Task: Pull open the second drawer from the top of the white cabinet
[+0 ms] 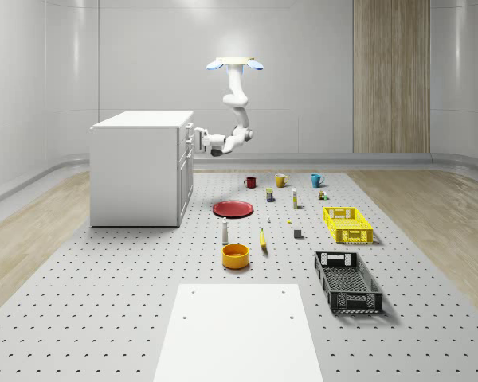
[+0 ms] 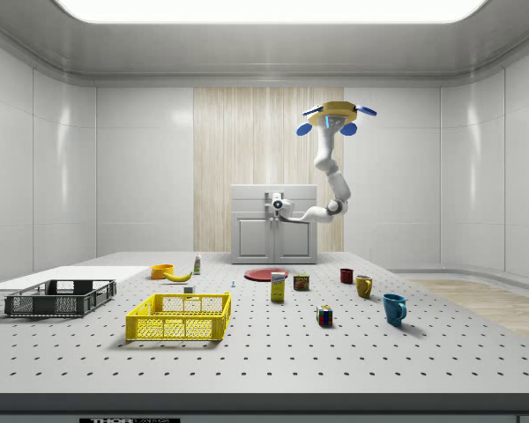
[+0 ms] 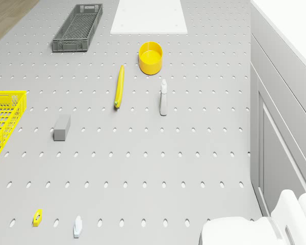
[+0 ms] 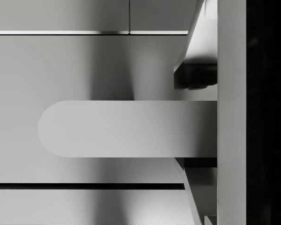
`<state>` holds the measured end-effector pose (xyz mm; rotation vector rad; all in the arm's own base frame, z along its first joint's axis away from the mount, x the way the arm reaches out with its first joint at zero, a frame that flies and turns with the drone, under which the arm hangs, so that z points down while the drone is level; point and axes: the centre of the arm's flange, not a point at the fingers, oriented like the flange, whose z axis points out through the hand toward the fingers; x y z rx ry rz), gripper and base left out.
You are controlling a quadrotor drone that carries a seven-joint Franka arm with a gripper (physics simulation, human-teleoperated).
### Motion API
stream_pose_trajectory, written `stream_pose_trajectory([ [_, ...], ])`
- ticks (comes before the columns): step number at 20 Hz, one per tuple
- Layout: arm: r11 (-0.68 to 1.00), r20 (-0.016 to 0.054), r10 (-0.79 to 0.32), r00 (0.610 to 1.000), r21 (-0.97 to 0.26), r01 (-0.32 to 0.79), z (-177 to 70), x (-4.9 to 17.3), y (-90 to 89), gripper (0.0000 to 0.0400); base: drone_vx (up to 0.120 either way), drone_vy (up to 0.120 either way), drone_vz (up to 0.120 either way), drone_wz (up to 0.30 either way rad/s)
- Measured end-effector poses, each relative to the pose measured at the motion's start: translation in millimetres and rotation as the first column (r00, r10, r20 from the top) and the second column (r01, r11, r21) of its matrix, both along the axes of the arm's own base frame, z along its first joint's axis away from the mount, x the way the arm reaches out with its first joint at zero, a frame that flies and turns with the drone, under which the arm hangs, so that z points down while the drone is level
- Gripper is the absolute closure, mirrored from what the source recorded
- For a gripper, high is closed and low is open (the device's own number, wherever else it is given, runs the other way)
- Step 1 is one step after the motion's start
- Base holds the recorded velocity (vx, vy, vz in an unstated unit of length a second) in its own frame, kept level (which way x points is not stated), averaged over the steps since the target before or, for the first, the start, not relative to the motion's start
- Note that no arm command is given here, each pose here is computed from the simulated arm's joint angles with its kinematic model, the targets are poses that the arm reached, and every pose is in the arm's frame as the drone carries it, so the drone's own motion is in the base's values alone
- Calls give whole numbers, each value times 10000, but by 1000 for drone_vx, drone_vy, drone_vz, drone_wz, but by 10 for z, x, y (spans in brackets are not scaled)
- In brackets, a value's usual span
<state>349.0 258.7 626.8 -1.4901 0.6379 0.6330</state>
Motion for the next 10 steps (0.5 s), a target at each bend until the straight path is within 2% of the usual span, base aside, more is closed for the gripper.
stream_pose_trajectory([
  [1, 9999, 282, 11, 9996, -172, -6, 28, -1, -12, 194, 0, 0, 0, 0],
  [2, 9999, 321, 7, 9995, -147, -2, 12, 3, -9, 208, 0, 0, 0, 0],
  [3, 9999, 226, 3, 9997, -119, -1, 0, 5, -6, 218, 0, 0, 0, 0],
  [4, 10000, 170, 1, 9999, -97, 0, -10, 7, -3, 226, 0, 0, 0, 0],
  [5, 10000, 155, 1, 9999, -78, 1, -18, 8, -1, 233, 0, 0, 0, 0],
  [6, 10000, -3, 2, 10000, -98, -2, -12, 6, -7, 227, 0, 0, 0, 0],
  [7, 9999, 96, 10, 10000, -105, -9, -15, 6, -21, 231, 0, 0, 0, 0],
  [9, 10000, 183, 12, 9998, -70, -11, -28, 8, -45, 241, 0, 0, 0, 0],
  [10, 9999, -51, 15, 10000, -101, -16, -6, 1, -57, 221, 0, 0, 0, 0],
])
